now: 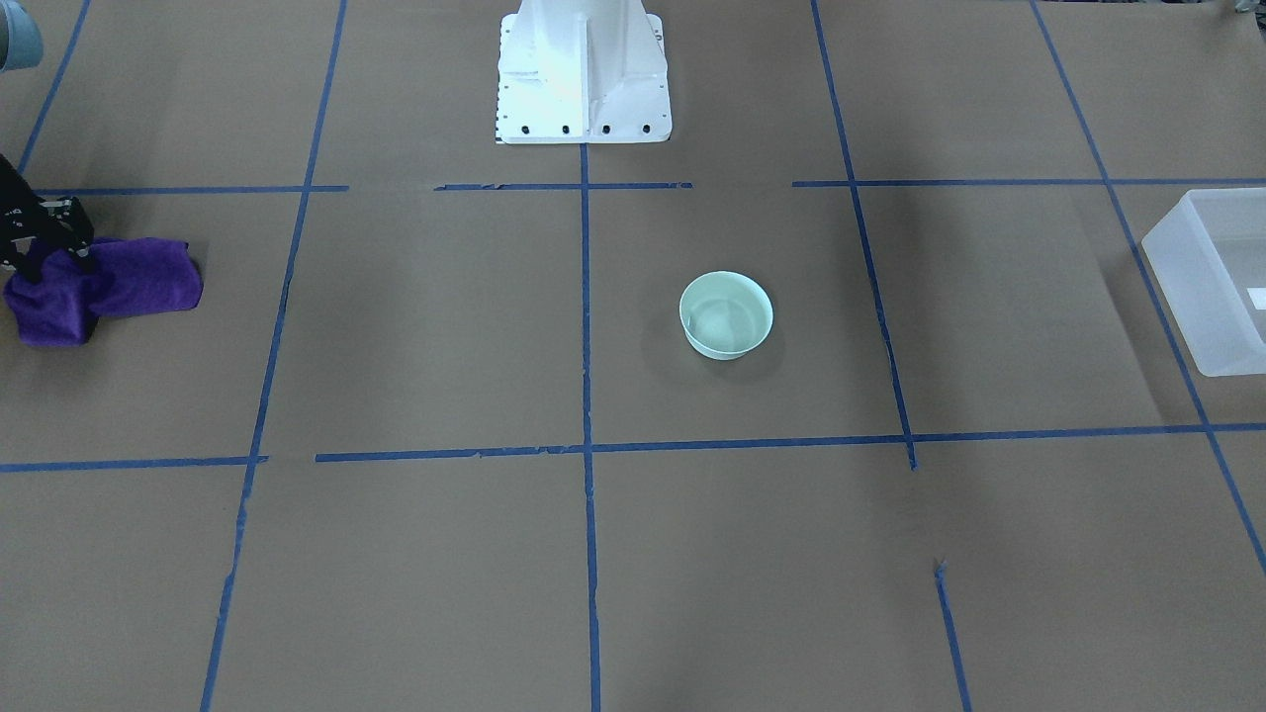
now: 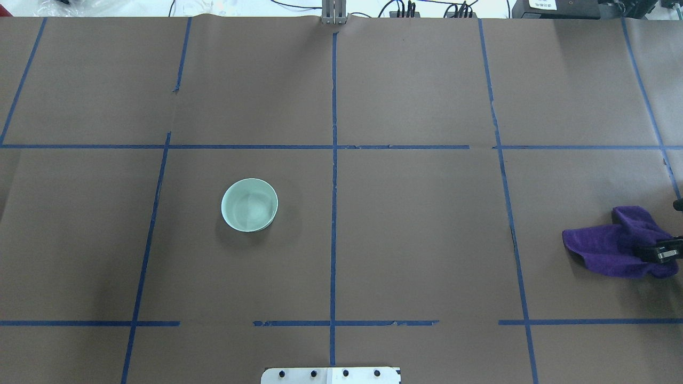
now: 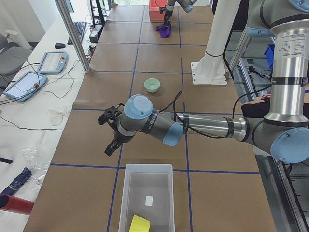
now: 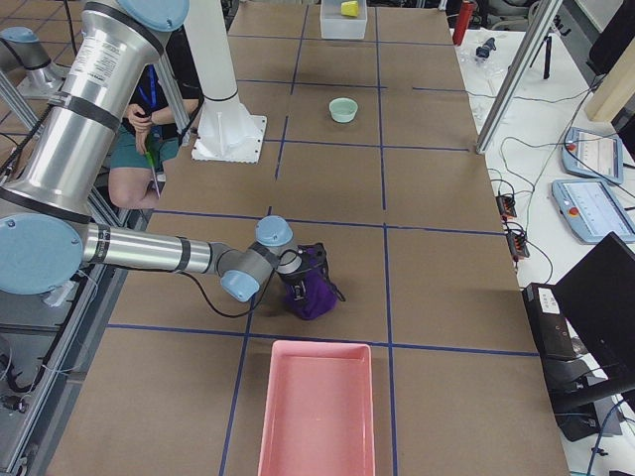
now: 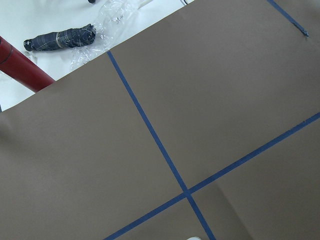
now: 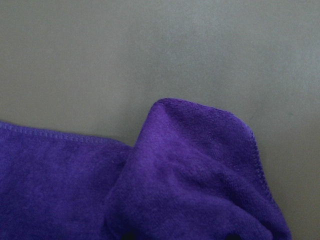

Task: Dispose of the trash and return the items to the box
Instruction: 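Lift the purple cloth with the right gripper and drop it into the pink bin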

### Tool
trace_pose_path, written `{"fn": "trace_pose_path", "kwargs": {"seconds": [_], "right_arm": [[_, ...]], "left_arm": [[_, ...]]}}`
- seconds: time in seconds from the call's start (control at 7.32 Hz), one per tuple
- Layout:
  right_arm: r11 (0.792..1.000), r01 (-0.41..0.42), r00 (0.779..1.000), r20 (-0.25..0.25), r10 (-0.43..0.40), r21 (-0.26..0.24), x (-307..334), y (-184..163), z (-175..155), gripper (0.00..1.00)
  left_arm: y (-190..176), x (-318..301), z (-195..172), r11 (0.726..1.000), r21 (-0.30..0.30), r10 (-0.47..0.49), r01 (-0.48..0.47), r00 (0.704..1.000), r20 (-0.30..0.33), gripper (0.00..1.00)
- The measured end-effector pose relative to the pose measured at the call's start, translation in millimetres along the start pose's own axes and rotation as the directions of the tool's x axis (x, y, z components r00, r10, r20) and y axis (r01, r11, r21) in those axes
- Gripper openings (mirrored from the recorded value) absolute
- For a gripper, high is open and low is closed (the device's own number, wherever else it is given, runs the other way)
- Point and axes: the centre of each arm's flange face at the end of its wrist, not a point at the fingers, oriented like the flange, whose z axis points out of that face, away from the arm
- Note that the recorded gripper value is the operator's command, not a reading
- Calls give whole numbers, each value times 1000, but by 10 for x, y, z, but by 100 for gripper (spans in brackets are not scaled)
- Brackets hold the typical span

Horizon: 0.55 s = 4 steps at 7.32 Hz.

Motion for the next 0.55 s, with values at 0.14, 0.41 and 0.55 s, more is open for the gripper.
{"fn": "trace_pose_path", "kwargs": {"seconds": [0.14, 0.41, 0.55], "right_arm": [[1000, 4, 1000, 23, -4, 5, -76, -35, -86, 0], [1000, -19, 996, 86, 20, -13, -274, -192, -445, 0], [998, -53, 992, 114, 56, -31, -362, -351, -733, 0]], "left_arm": [[-7, 5, -3, 1000, 6, 7, -7, 1000, 1, 100], [-6, 7, -1, 1000, 10, 11, -11, 1000, 2, 100], [-6, 7, -1, 1000, 10, 11, -12, 1000, 2, 100]]}}
